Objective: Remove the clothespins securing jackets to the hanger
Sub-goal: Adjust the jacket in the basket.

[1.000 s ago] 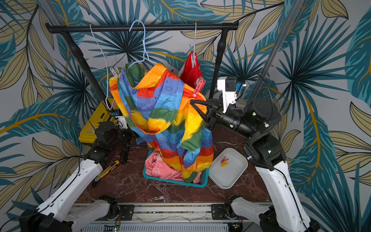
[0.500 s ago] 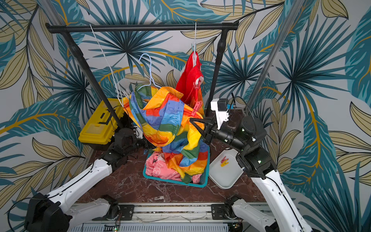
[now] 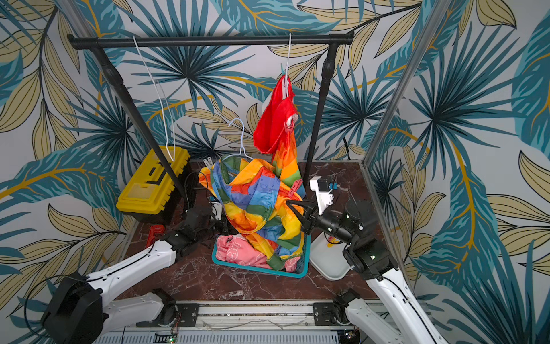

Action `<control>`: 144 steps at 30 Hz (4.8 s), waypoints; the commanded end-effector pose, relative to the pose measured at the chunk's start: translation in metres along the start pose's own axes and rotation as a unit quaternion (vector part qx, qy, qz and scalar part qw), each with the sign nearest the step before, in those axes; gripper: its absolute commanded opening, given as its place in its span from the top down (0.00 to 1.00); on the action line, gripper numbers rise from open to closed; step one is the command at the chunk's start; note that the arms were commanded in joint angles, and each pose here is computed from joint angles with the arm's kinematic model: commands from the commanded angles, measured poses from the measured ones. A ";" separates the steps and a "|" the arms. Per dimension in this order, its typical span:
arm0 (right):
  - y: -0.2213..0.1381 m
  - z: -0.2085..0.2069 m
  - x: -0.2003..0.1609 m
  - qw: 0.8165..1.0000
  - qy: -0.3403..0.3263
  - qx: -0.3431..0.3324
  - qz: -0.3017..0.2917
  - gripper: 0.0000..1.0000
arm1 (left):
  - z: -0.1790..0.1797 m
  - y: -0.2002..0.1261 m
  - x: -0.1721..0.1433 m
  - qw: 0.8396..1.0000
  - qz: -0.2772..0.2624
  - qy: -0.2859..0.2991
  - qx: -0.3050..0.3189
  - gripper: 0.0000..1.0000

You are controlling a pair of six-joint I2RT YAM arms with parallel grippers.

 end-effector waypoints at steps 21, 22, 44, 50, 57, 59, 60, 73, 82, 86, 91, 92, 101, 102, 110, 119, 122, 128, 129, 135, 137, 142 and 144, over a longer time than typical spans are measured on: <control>-0.025 -0.076 -0.086 0.988 0.062 -0.137 0.021 1.00 | 0.002 -0.039 -0.049 1.000 -0.010 0.015 0.021 0.01; -0.024 -0.075 -0.086 0.989 0.061 -0.135 0.022 1.00 | 0.000 -0.045 -0.044 1.000 -0.020 0.013 0.016 0.00; -0.018 -0.068 -0.091 0.991 0.057 -0.108 0.053 1.00 | -0.092 -0.053 0.153 0.981 -0.109 0.137 -0.080 0.14; -0.018 -0.064 -0.090 0.992 0.056 -0.100 0.056 1.00 | -0.094 -0.010 0.188 0.983 -0.100 0.128 -0.091 0.32; -0.018 -0.065 -0.092 0.992 0.054 -0.098 0.059 1.00 | -0.097 0.010 0.214 0.980 -0.108 0.129 -0.108 0.41; -0.017 -0.064 -0.091 0.992 0.054 -0.097 0.059 1.00 | -0.098 0.013 0.214 0.980 -0.104 0.127 -0.115 0.42; -0.017 -0.064 -0.091 0.992 0.054 -0.098 0.058 1.00 | -0.100 0.015 0.213 0.979 -0.101 0.128 -0.121 0.42; -0.017 -0.063 -0.089 0.993 0.051 -0.095 0.056 1.00 | -0.104 0.034 0.208 0.978 -0.079 0.122 -0.150 0.67; -0.018 -0.068 -0.089 0.991 0.054 -0.111 0.052 0.89 | -0.107 0.025 0.212 0.976 -0.088 0.128 -0.153 1.00; -0.018 -0.068 -0.089 0.990 0.065 -0.112 0.053 0.35 | -0.098 0.013 0.217 0.979 -0.107 0.133 -0.112 1.00; -0.023 -0.064 -0.084 0.988 0.087 -0.120 0.042 0.16 | -0.094 0.005 0.218 0.980 -0.125 0.139 -0.062 1.00; -0.026 -0.064 -0.082 0.987 0.095 -0.123 0.034 0.14 | -0.094 0.004 0.217 0.980 -0.129 0.145 -0.051 1.00; -0.039 -0.072 -0.082 0.969 0.147 -0.193 0.048 0.25 | -0.104 -0.010 0.209 0.969 -0.176 0.170 0.023 1.00; -0.042 -0.068 -0.077 0.970 0.145 -0.192 0.043 0.25 | -0.103 -0.011 0.206 0.968 -0.179 0.171 0.034 1.00; -0.047 -0.073 -0.069 0.948 0.192 -0.247 0.053 0.18 | -0.096 -0.027 0.182 0.958 -0.223 0.164 0.077 1.00; -0.047 -0.083 -0.091 0.924 0.240 -0.277 0.111 0.72 | -0.080 -0.029 0.170 0.948 -0.250 0.152 0.124 1.00; -0.043 -0.085 -0.107 0.920 0.257 -0.264 0.136 0.75 | -0.081 -0.027 0.176 0.945 -0.258 0.152 0.130 1.00; -0.026 -0.100 -0.126 0.913 0.278 -0.256 0.153 0.73 | -0.088 -0.023 0.181 0.945 -0.264 0.153 0.115 1.00; -0.021 -0.105 -0.127 0.912 0.280 -0.258 0.152 0.73 | -0.088 -0.022 0.179 0.946 -0.263 0.152 0.112 1.00; 0.010 -0.133 -0.139 0.900 0.305 -0.269 0.159 0.73 | -0.086 -0.015 0.157 0.954 -0.247 0.141 0.096 1.00; 0.017 -0.146 -0.146 0.893 0.310 -0.286 0.156 0.73 | -0.085 -0.014 0.146 0.955 -0.245 0.141 0.093 1.00; 0.032 -0.171 -0.153 0.878 0.332 -0.316 0.135 0.70 | -0.080 -0.014 0.124 0.959 -0.238 0.126 0.089 1.00; 0.038 -0.179 -0.156 0.872 0.345 -0.322 0.130 0.65 | -0.079 -0.013 0.113 0.961 -0.232 0.125 0.088 1.00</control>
Point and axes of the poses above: each gripper's point midway between its finger pads, its own y axis out along the fingers, its own z axis along the line the jaws close on, x = y × z, the point moved 3 cm from there along -y, back along the fingers, and after that the axes turned 12 degrees about y, right-handed, at the moved point
